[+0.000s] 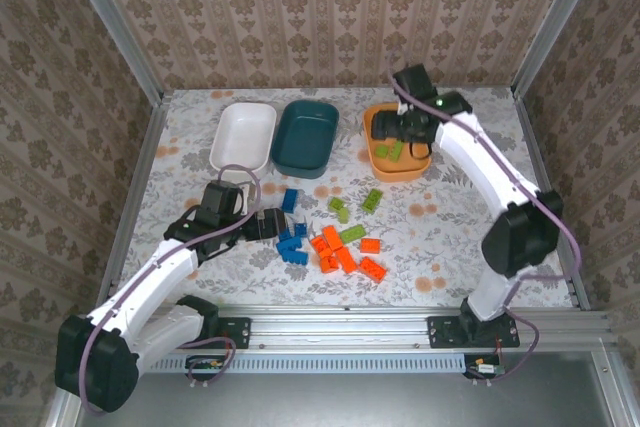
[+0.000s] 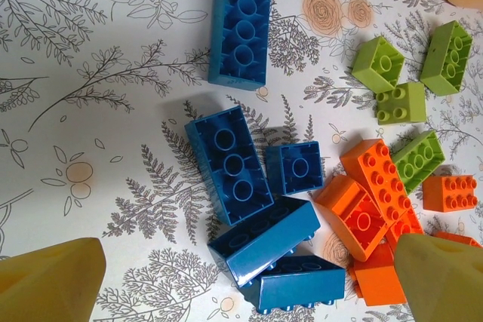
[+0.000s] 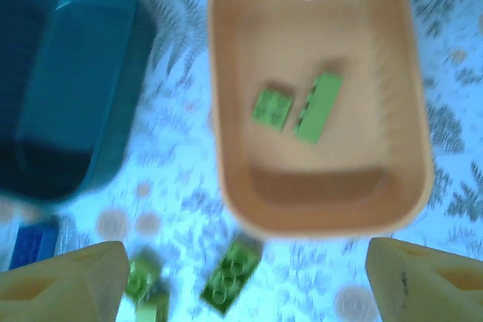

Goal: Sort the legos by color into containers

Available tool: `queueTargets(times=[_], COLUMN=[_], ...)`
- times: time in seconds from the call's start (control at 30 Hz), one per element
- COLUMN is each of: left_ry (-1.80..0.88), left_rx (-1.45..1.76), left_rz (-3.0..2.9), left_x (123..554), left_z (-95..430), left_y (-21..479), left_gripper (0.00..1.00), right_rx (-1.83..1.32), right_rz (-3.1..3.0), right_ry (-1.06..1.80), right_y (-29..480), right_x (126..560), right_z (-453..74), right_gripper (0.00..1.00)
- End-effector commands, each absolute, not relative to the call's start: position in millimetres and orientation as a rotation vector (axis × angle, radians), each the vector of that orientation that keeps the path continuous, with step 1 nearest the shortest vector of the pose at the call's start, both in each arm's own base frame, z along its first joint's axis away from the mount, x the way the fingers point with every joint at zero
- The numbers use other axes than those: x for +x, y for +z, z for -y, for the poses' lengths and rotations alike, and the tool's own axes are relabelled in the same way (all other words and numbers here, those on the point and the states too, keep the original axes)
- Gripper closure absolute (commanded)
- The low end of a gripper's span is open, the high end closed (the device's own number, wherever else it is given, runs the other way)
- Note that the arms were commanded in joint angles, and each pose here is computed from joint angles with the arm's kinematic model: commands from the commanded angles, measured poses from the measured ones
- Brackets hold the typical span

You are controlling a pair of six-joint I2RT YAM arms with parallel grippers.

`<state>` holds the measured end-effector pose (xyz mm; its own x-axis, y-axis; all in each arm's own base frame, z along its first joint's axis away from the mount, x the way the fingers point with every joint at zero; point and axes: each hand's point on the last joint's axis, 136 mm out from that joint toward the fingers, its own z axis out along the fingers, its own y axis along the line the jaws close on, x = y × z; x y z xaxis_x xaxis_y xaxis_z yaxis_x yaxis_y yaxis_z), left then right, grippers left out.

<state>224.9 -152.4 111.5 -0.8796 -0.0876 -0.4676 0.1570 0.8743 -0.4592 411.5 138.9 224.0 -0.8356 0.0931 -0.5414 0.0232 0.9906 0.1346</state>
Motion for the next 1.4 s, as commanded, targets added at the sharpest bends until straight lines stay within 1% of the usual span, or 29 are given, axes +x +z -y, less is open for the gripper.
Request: queueTargets(times=[0.0,0.17,0.23,0.37,0.53,0.67,1.0,1.1,1.37], left_ry=[-0.724,-0.743,-0.748,-0.746,-0.759,-0.753,-0.767,-0.764,-0.739], left_rx=[0.034,0.028,0.022,0.007,0.055,0.076,0.13,0.147,0.155], left_rz=[-2.541,-2.541,-2.54,-2.533,-2.547,-2.558,-2.535,-2.547,-2.577], left_x=[225.0,228.3,229.7,233.0,229.0,227.1,232.0,234.1,234.2], left_z=[156.7,160.6,161.6,161.7,173.7,177.2,183.7,186.4,185.3], left_y=[110.9,110.6,111.3,113.3,111.6,109.3,113.4,111.0,101.3], left_gripper=[0.0,0.0,0.0,0.0,0.0,0.0,0.0,0.0,0.0], right_rx=[0.248,0.506,0.648,0.789,0.857,0.859,0.932,0.921,0.911], right_rz=[-2.571,-2.406,-2.374,-2.473,-2.585,-2.637,-2.717,-2.738,-2.773], right_ry=[0.03,0.144,0.112,0.085,0.185,0.188,0.165,0.172,0.163], right_y=[202.2,193.7,184.5,151.7,116.7,97.1,51.0,43.2,27.9], right_x=[364.7,323.3,310.9,301.9,306.2,317.2,338.9,343.0,347.9], right_z=[-127.7,-139.6,-135.9,-145.1,-176.0,-189.8,-187.7,-189.2,-192.0], right_gripper=[0.13,0.1,0.09,0.08,0.09,0.13,0.24,0.28,0.36])
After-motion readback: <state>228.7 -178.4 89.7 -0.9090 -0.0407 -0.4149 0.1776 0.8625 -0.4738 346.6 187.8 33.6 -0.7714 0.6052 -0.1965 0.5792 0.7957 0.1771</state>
